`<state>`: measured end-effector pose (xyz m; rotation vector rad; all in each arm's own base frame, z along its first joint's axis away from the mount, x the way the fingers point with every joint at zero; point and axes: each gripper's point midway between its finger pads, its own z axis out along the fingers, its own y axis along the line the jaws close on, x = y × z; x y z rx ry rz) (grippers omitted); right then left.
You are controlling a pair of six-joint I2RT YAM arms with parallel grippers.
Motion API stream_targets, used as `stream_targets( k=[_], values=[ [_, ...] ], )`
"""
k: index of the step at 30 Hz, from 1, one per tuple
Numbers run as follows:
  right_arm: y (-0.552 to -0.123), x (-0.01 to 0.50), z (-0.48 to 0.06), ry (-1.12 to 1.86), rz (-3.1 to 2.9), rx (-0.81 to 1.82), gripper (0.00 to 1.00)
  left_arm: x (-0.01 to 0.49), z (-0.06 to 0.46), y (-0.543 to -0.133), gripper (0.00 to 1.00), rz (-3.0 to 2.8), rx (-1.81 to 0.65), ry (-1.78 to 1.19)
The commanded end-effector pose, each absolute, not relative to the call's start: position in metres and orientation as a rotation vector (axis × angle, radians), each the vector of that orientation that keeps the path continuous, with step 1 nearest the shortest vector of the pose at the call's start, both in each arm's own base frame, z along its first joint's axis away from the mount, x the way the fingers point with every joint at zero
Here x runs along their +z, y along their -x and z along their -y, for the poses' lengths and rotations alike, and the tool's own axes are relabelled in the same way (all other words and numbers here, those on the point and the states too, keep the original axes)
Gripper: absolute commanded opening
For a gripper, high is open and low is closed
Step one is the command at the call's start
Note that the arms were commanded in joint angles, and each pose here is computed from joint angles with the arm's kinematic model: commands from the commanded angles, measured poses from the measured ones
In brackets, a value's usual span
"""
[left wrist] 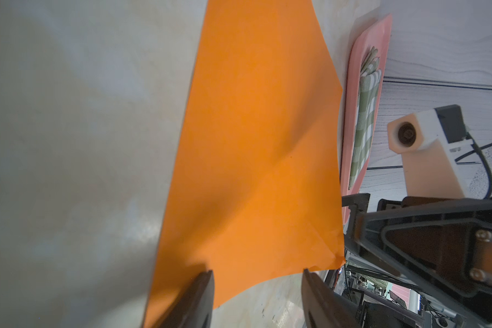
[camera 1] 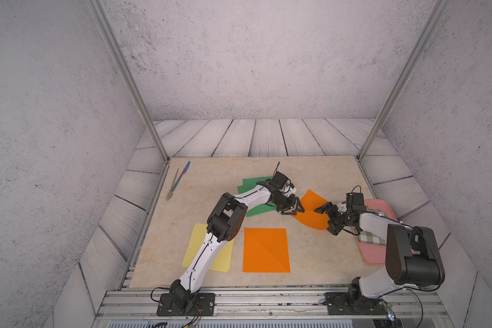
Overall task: Sort the scattered colored papers by color
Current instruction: Pick up the colored paper from the center of the board.
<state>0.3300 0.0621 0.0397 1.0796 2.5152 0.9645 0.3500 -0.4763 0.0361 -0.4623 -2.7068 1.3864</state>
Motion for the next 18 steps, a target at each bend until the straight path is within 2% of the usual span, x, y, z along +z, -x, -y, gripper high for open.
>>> stream_targets(
  k=[1, 11, 18],
  values=[
    [-0.298, 0.004, -0.046, -1.242, -2.630, 0.791, 0.88, -0.030, 0.446, -0.330, 0.56, 2.724, 1.108, 0.318],
    [-0.295, 0.000, -0.032, -1.282, -2.647, 0.782, 0.78, -0.030, 0.444, -0.334, 0.56, 2.712, 1.128, 0.306],
    [-0.302, 0.002, -0.031, -1.251, -2.668, 0.791, 0.54, -0.030, 0.443, -0.333, 0.56, 2.705, 1.132, 0.308]
  ],
)
